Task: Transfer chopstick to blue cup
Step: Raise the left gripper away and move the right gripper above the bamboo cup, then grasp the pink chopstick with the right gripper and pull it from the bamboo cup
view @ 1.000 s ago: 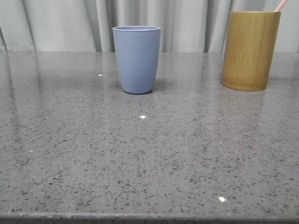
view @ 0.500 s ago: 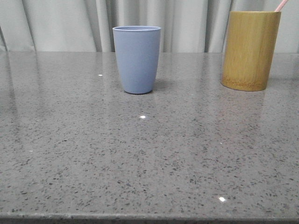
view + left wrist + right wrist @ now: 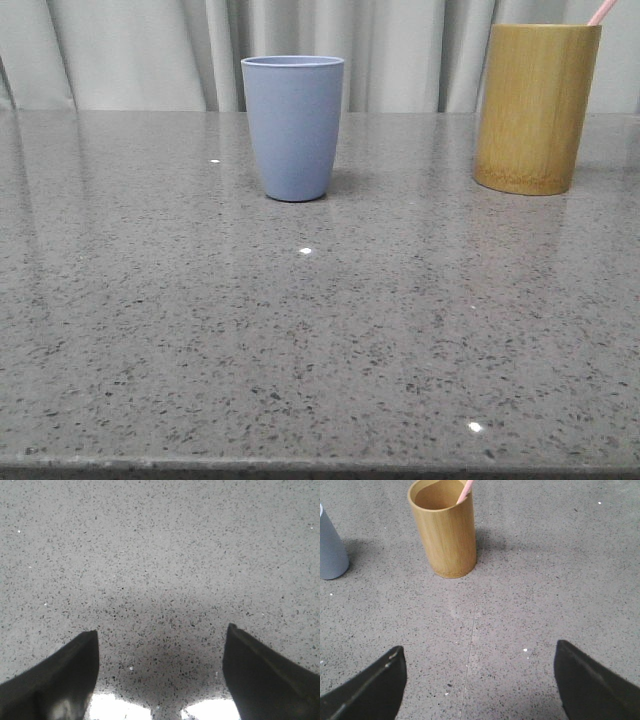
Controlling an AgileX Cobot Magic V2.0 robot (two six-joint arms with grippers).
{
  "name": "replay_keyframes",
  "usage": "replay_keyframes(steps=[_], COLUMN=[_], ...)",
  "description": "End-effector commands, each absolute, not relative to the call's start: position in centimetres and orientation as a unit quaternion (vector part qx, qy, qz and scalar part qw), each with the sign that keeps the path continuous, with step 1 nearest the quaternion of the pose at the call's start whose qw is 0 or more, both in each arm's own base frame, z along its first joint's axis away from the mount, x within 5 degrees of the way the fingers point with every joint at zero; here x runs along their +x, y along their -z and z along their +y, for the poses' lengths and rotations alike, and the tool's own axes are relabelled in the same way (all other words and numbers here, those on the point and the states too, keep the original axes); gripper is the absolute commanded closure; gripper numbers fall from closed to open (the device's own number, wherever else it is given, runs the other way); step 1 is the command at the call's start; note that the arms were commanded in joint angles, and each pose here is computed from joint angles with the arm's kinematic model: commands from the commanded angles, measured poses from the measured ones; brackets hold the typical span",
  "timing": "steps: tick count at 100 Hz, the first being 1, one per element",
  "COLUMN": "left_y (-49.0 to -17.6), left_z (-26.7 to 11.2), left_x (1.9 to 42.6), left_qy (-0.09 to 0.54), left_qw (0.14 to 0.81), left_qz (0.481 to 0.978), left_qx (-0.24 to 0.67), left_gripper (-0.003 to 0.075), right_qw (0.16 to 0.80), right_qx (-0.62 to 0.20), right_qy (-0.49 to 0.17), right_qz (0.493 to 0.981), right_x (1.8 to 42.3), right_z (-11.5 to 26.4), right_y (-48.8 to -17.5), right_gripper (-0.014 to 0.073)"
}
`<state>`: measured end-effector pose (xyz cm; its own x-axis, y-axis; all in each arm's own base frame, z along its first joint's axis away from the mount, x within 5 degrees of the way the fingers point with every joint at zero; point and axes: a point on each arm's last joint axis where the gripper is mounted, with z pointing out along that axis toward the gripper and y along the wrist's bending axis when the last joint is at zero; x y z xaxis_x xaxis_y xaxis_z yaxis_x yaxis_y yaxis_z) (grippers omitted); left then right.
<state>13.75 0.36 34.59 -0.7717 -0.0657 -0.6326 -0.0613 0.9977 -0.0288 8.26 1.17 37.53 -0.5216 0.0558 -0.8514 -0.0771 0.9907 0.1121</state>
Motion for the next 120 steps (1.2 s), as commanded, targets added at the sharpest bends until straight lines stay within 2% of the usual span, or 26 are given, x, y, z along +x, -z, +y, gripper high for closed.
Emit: replay_keyframes(steps=[1,29,43,69,104,120], left_y=[-35.8,-35.8,-35.8,-35.8,-35.9,-35.9], left_z=[0.3,0.3,0.3,0.3,0.3,0.3], left_x=[14.0,14.0,14.0,14.0,14.0,14.0], left_qy=[0.007,0.007,0.007,0.007,0.007,0.007], left_qw=[0.381,0.381,0.381,0.381,0.382,0.382], left_qz=[0.924,0.924,0.924,0.924,0.924,0.924], left_qx=[-0.033,-0.033,-0.033,-0.033,-0.033,-0.033], left_gripper=[0.0215,0.0216,0.0216,0.0216,0.0216,0.0216], right_qw=[0.542,0.677,0.721,0.747,0.729,0.739], right_qx=[-0.001,-0.001,0.007,0.019,0.014,0.022], right_qy=[-0.076,-0.086,-0.084,-0.076,-0.095,-0.105], right_qz=[0.837,0.731,0.687,0.660,0.678,0.665], right_x=[8.8,9.7,10.9,13.5,19.1,21.4], right_z=[1.2,1.2,1.1,1.0,2.4,2.9], right_y=[-39.3,-42.0,-40.7,-36.4,-34.1,-33.5], right_gripper=[-0.0007,-0.0007,-0.0007,-0.0007,-0.0007,-0.0007])
